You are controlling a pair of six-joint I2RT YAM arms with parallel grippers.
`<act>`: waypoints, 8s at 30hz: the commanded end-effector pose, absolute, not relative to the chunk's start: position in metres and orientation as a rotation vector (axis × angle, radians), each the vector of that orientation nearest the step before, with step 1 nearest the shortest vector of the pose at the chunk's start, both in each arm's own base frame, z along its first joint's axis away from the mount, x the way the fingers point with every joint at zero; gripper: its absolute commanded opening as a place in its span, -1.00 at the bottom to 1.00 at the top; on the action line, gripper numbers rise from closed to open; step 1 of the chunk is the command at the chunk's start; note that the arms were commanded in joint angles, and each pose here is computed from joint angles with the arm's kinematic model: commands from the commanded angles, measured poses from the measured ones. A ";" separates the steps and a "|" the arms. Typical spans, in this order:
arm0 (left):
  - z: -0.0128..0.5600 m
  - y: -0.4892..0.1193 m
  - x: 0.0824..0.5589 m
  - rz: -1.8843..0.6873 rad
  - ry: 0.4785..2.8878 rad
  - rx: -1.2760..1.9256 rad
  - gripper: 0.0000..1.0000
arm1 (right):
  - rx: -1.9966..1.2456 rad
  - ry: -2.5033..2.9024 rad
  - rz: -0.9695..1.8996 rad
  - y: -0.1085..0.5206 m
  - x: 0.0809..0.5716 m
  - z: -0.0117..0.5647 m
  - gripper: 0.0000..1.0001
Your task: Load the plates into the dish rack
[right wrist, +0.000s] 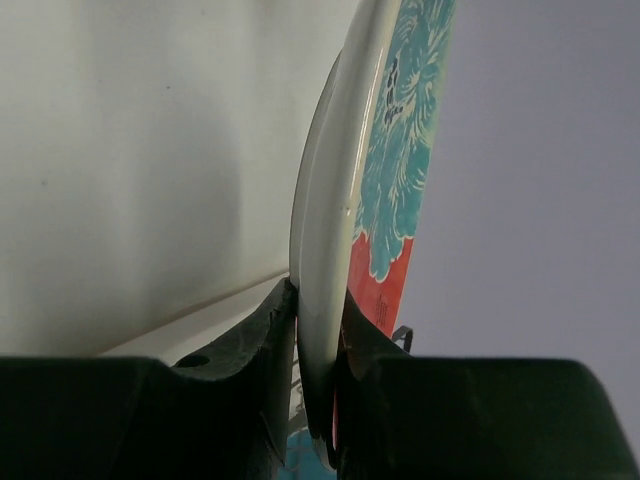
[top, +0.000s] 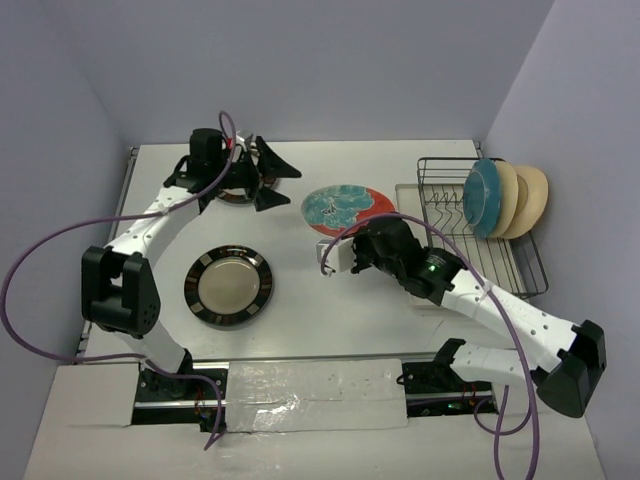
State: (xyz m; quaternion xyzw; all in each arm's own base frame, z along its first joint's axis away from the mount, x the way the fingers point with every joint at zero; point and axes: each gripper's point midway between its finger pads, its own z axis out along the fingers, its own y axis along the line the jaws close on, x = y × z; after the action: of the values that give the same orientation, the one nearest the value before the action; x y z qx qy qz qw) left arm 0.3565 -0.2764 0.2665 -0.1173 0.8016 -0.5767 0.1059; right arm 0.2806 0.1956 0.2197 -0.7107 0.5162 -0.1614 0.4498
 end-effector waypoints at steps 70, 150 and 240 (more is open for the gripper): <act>0.308 -0.180 0.392 -1.471 2.048 -0.121 0.99 | -0.362 2.014 0.231 -0.073 0.387 0.323 -1.00; 0.034 0.025 0.322 -0.941 2.700 0.151 0.82 | -0.753 1.909 0.412 0.115 0.340 0.345 1.00; 0.281 -0.203 0.250 -1.996 2.369 0.040 -0.81 | -1.612 0.810 -0.388 0.308 0.232 0.263 -1.00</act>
State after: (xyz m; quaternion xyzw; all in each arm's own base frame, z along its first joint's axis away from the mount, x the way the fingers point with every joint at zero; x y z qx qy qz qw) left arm 0.2745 -0.1918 0.2217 -0.0196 0.8222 -0.5675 0.0384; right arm 0.2179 0.3058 0.2178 -0.7584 0.3270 -0.1397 0.5463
